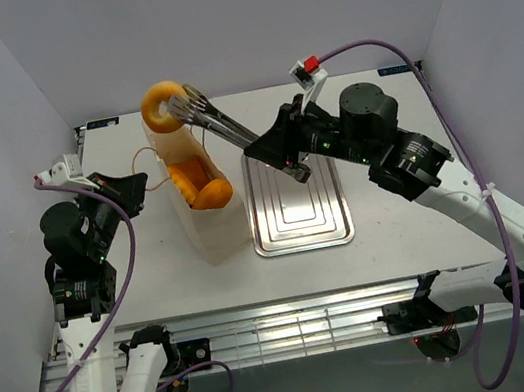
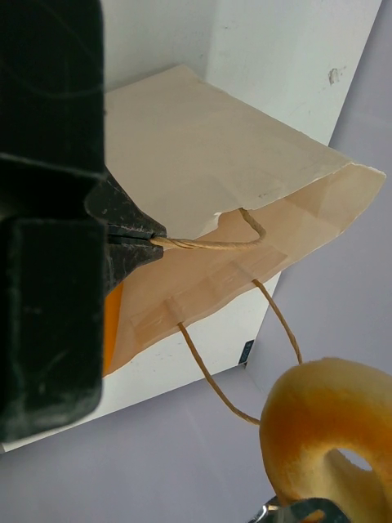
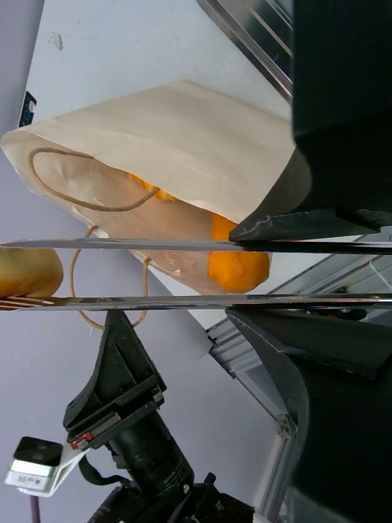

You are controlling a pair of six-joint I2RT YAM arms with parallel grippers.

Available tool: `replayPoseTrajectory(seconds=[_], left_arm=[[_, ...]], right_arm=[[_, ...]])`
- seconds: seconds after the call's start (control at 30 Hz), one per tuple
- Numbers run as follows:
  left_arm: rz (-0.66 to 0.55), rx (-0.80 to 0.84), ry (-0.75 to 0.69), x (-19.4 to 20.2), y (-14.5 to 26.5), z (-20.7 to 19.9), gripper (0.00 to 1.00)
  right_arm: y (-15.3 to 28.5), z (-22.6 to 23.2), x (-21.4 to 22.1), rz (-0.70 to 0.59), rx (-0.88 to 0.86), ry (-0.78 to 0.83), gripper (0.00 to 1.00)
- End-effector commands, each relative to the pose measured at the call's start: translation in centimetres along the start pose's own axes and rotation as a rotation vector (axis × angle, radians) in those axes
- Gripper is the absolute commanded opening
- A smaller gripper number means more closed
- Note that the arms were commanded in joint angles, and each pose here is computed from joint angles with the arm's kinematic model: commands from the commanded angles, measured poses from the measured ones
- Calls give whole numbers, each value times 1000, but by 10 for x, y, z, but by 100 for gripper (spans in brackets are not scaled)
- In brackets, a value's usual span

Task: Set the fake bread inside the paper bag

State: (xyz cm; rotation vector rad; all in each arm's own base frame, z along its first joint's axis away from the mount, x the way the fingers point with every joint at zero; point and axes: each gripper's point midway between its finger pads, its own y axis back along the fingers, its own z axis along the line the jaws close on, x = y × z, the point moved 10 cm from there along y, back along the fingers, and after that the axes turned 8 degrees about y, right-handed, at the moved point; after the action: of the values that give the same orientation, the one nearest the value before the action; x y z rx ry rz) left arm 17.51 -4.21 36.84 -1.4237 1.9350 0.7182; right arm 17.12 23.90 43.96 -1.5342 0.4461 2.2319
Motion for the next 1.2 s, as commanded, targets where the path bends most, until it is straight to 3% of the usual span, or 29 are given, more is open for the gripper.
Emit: replayPoseTrajectory(seconds=[0.0,0.7,1.17], left_arm=[[-14,10,-7,-5,8,-7,0],[-21,7,-14,-7,11,-9,0],[-26,1,-18,-8,12,-9,0]], right_arm=[[2,10,-19,-69,36,82,40],[-37,19,0,88,235,149,41],[-44,18,1,87,248,153,48]])
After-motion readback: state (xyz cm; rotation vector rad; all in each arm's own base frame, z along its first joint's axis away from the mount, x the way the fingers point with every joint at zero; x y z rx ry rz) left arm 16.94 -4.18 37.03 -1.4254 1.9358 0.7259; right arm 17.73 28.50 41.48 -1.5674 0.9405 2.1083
